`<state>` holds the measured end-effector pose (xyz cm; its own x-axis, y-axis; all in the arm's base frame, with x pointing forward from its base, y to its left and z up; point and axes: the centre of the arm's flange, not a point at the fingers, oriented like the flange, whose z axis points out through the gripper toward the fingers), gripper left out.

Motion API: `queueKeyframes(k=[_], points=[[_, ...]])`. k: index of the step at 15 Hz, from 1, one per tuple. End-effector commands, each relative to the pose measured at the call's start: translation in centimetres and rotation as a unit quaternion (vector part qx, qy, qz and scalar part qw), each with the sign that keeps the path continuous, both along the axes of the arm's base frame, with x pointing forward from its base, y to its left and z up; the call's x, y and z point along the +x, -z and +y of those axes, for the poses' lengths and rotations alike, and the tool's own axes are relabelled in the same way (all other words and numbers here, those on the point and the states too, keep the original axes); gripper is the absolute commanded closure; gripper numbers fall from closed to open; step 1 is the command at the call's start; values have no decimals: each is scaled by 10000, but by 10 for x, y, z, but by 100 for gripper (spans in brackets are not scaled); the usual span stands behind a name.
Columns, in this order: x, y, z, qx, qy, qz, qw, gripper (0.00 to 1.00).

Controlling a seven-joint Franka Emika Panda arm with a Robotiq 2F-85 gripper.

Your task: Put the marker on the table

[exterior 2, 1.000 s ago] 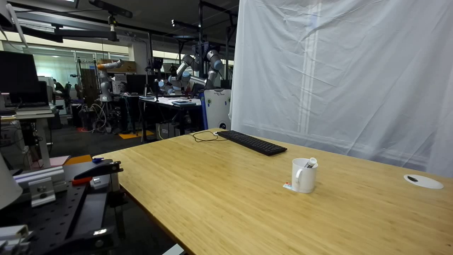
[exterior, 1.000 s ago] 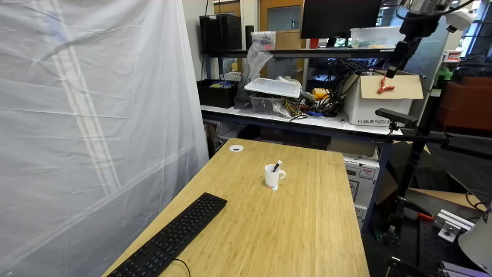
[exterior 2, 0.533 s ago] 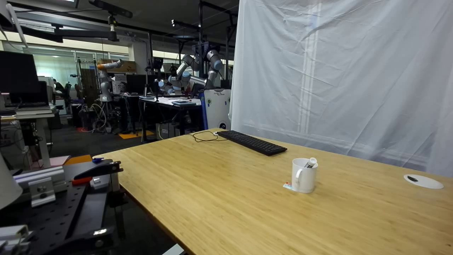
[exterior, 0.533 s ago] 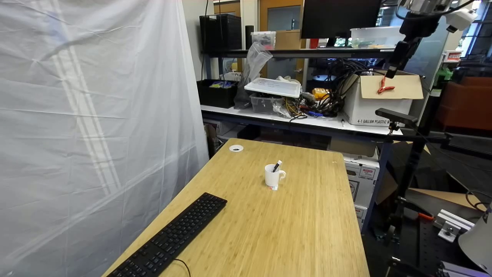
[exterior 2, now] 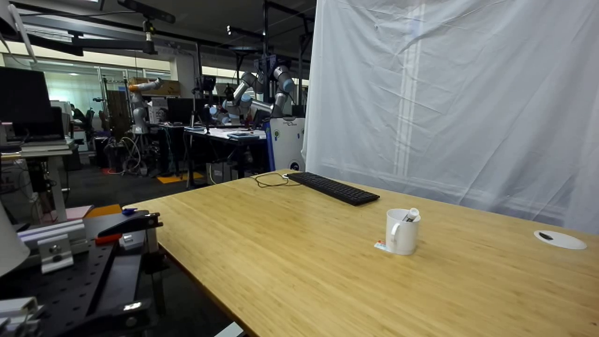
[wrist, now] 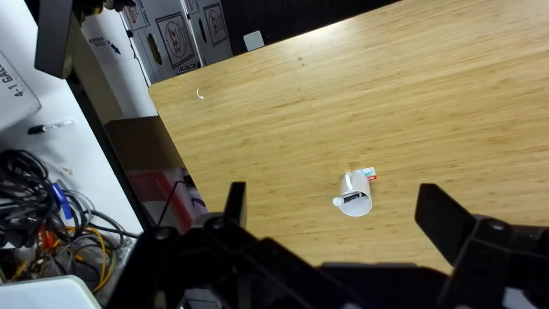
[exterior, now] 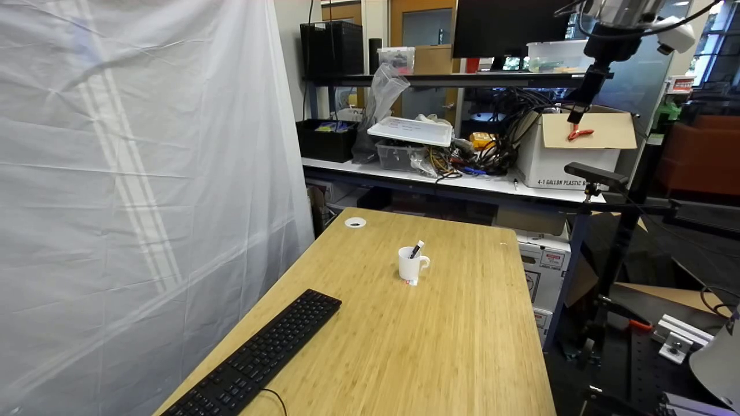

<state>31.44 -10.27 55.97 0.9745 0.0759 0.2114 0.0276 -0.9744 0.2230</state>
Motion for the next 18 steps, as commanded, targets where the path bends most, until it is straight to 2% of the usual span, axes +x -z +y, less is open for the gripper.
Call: queueKeyframes(k=[1,7,10,15,18], points=[[28,11,8,-288,-665,138,9973,0],[91,48,20,-313,-1473,546,9871,0],[146,62,32,-364,-1679,755,9822,0],[256,90,70,-656,-1950,1156,9718,0],[292,114,77,-905,-2123,1542,9607,0]])
